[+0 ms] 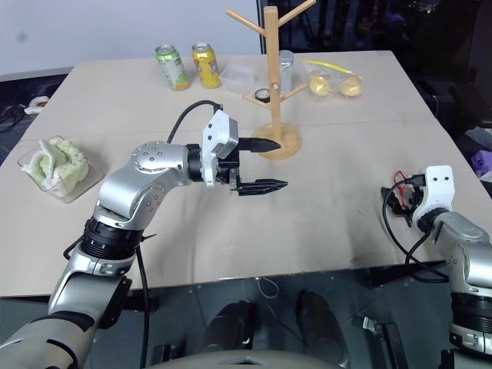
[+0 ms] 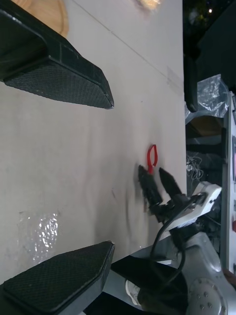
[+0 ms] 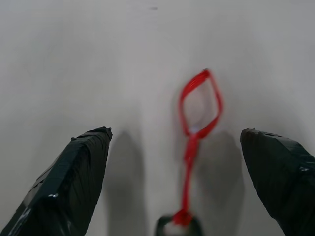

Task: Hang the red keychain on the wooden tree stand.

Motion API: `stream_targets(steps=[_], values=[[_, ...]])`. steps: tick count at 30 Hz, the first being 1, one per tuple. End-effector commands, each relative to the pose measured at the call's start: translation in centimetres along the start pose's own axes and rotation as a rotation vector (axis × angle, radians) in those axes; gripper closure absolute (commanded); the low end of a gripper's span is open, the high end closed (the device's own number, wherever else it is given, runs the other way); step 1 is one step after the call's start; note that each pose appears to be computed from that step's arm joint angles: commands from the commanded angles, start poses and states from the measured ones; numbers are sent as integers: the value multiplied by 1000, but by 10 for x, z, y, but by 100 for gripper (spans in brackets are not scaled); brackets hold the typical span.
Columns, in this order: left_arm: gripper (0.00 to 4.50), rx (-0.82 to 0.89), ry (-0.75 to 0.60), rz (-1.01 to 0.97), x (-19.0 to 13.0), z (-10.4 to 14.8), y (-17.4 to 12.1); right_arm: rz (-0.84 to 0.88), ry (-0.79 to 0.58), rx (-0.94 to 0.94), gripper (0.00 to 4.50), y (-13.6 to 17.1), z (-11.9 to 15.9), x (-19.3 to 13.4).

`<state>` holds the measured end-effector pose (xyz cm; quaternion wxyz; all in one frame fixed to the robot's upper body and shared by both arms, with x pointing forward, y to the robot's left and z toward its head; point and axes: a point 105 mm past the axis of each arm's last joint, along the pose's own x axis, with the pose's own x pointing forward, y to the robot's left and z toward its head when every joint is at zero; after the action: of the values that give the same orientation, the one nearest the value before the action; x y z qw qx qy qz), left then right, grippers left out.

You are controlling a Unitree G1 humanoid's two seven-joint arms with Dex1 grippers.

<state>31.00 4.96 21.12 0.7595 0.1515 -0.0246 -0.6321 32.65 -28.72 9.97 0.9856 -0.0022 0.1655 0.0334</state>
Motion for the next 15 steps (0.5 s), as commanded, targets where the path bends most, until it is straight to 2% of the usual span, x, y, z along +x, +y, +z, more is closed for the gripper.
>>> stream_targets(steps=[1, 9, 13, 14, 15], values=[[9, 51, -21, 2, -4, 12, 1, 7, -35, 12, 0, -4, 9, 0], [9, 59, -8, -1, -6, 12, 3, 66, 16, 25, 0, 6, -2, 2], [0, 67, -7, 3, -6, 13, 3, 58, 34, 21, 116, 2, -10, 2], [0, 68, -8, 4, -5, 13, 3, 54, 36, 21, 183, 1, -11, 2], [0, 68, -8, 5, -5, 14, 3, 51, 38, 21, 218, 0, -12, 2]])
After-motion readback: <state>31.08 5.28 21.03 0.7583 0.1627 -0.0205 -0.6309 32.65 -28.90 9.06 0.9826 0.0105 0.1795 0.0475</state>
